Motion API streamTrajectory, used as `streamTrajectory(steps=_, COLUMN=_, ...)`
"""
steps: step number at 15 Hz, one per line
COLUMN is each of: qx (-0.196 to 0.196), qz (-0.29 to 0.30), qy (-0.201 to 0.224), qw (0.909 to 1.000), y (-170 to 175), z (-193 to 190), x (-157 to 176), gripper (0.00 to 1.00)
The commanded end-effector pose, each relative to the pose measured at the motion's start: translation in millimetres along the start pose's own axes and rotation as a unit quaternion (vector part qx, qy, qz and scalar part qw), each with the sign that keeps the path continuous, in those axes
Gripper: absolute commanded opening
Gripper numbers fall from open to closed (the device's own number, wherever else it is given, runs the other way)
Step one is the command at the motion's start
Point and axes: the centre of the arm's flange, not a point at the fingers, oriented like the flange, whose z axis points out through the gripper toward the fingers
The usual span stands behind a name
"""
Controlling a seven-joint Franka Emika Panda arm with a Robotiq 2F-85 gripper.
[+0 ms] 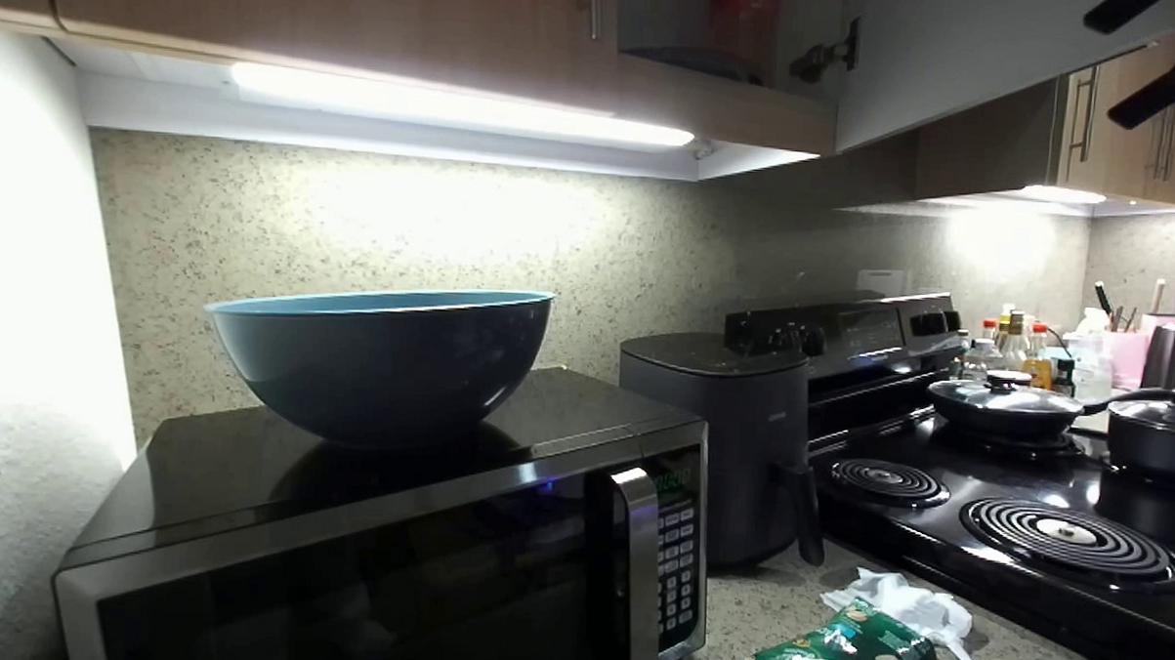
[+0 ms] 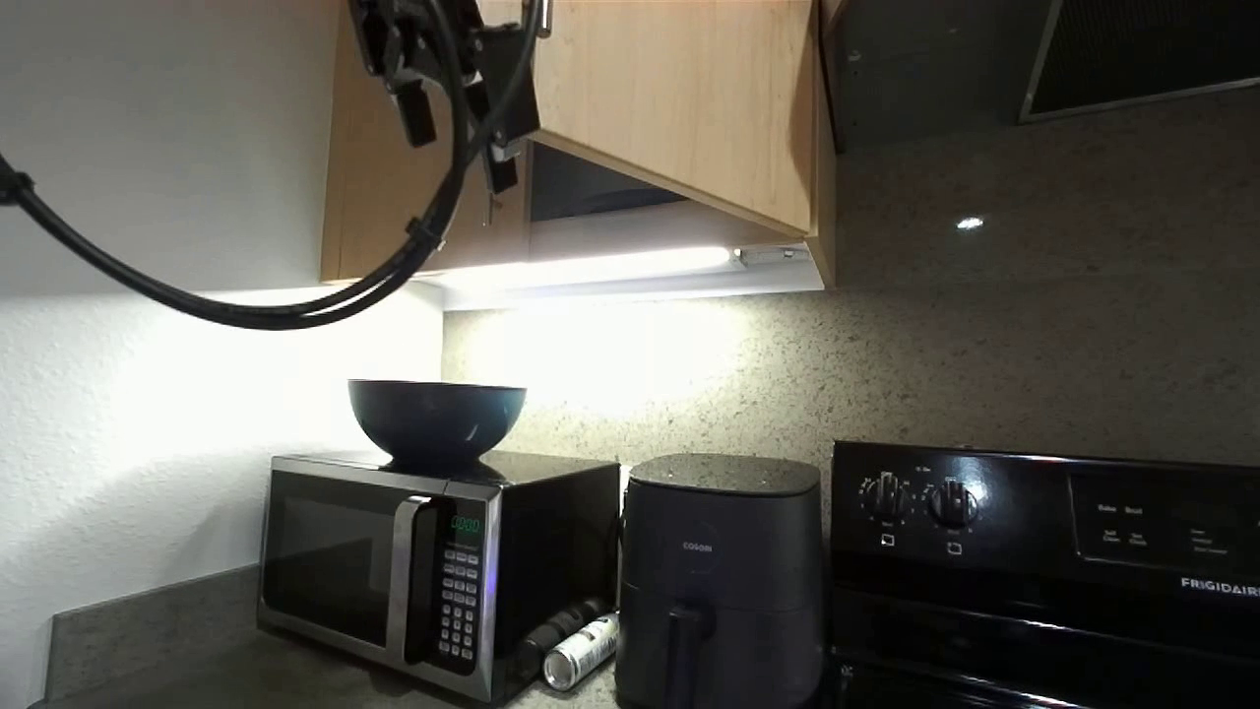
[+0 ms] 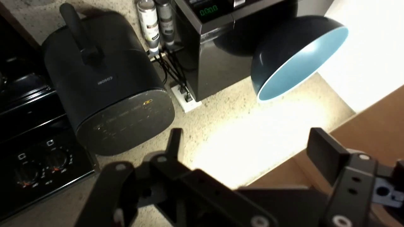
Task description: Close the cupboard
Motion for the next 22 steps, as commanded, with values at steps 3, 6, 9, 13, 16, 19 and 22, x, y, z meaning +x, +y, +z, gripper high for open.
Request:
streamTrajectory(steps=3, qx=-0.002, qz=-0.019, qy=-0.022, qw=0.9996, y=-6.4, z=16.0, x=-2.2, gripper=1.00)
streamTrajectory(steps=6, qx=0.026, qz=-0.012, qy=0.017, qw=0.9995, y=-0.6, z=-0.9, x=-3.3, gripper=1.00)
streamTrajectory(steps=9, qx=0.067, qz=0.003, qy=0.082, qw=0.9944, y=8.3, z=-34.5, x=-3.7, gripper=1.00)
streamTrajectory(steps=13, qx=0.110, qz=0.043, qy=0.150, qw=0.9815, y=26.7, z=-75.5, x=0.7, gripper=1.00)
streamTrajectory(steps=16, qx=0.121, qz=0.064, qy=0.165, qw=0.9768, y=33.4, z=-87.4, x=7.1, gripper=1.00)
streamTrajectory(steps=19, qx=0.155, qz=0.084, qy=0.191, qw=0.9657, y=38.0, z=-96.8, x=11.2, gripper=1.00)
streamTrajectory(steps=22, qx=0.203, qz=0.110, qy=0.210, qw=0.9500, y=48.1, z=-109.5, x=11.4, gripper=1.00)
